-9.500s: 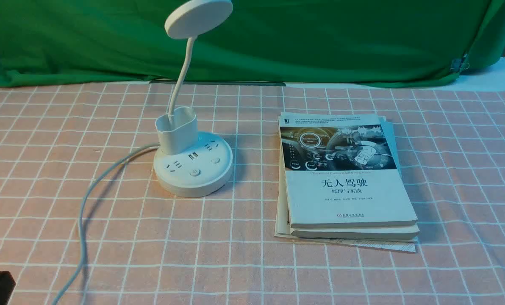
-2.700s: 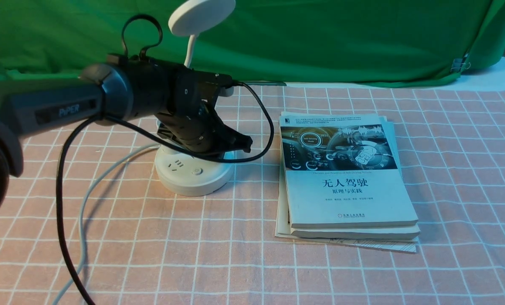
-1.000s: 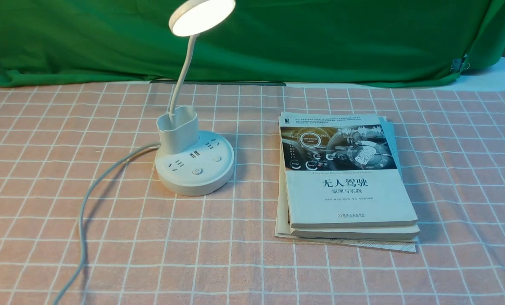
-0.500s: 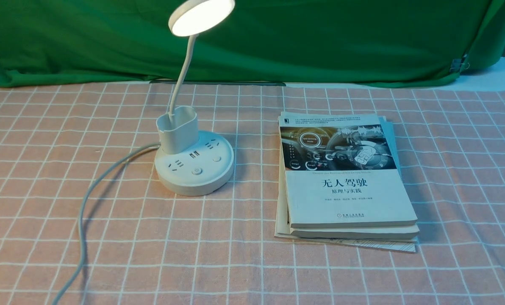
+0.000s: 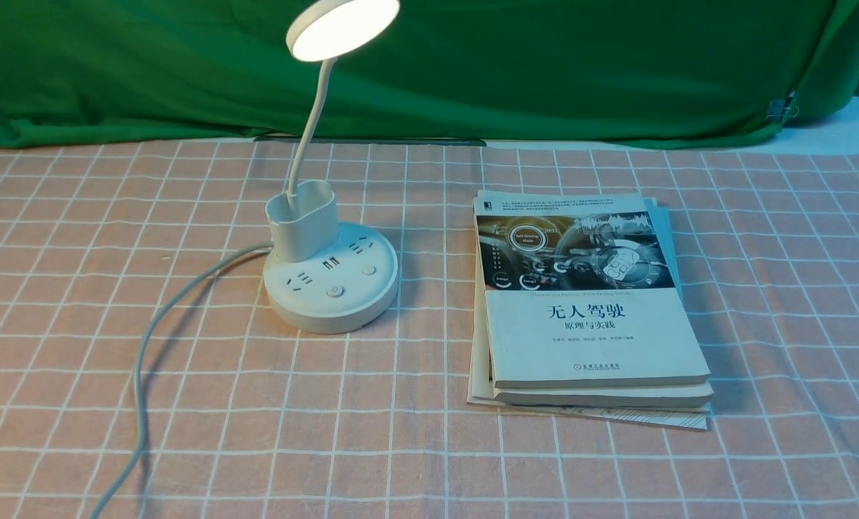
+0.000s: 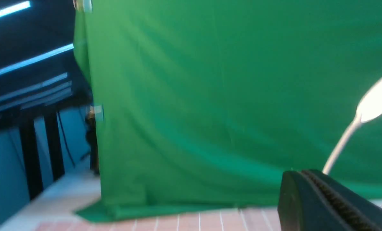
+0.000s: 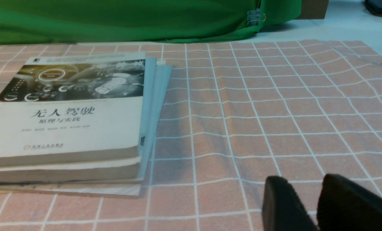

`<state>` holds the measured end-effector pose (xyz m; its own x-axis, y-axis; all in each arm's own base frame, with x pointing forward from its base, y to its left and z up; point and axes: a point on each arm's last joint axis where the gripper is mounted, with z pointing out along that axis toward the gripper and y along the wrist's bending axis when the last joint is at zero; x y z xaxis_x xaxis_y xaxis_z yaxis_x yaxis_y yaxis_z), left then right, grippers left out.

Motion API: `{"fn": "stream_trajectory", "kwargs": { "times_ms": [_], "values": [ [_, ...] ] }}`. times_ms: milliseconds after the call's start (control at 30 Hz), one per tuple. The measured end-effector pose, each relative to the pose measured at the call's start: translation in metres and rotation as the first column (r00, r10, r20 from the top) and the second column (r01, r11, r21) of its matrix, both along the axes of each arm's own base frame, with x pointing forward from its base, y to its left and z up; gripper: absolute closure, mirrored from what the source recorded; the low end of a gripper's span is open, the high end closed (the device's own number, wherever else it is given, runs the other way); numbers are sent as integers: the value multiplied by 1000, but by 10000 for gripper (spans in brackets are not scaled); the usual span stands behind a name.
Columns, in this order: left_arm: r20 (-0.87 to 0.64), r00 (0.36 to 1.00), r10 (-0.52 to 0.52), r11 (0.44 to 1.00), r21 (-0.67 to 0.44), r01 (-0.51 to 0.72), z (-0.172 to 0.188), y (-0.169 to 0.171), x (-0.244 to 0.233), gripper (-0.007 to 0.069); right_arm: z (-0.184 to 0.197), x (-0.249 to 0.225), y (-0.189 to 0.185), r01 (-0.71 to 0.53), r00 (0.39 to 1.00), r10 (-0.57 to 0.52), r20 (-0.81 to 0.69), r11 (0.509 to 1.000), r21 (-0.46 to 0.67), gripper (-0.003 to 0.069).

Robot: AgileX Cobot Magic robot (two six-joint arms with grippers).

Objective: Turn on the table lamp on the pink coffee tablecloth with your hand.

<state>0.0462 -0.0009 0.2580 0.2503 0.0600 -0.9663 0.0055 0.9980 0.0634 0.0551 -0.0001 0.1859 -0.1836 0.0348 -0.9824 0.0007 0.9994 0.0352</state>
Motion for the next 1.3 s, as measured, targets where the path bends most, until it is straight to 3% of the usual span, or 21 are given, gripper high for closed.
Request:
{"fn": "stream_trajectory", "kwargs": {
  "times_ms": [167, 567, 1300],
  "values": [
    [-130, 992, -7, 1000, -18, 4, -40, 0, 9, 625, 0, 0, 0, 0, 1000, 0, 0, 1000, 0, 421],
    [-381, 923, -58, 998, -15, 56, -66, -4, 9, 625, 0, 0, 0, 0, 1000, 0, 0, 1000, 0, 421],
    [-388, 920, -57, 998, 2, 63, -67, -4, 9, 625, 0, 0, 0, 0, 1000, 0, 0, 1000, 0, 421]
  ]
}}
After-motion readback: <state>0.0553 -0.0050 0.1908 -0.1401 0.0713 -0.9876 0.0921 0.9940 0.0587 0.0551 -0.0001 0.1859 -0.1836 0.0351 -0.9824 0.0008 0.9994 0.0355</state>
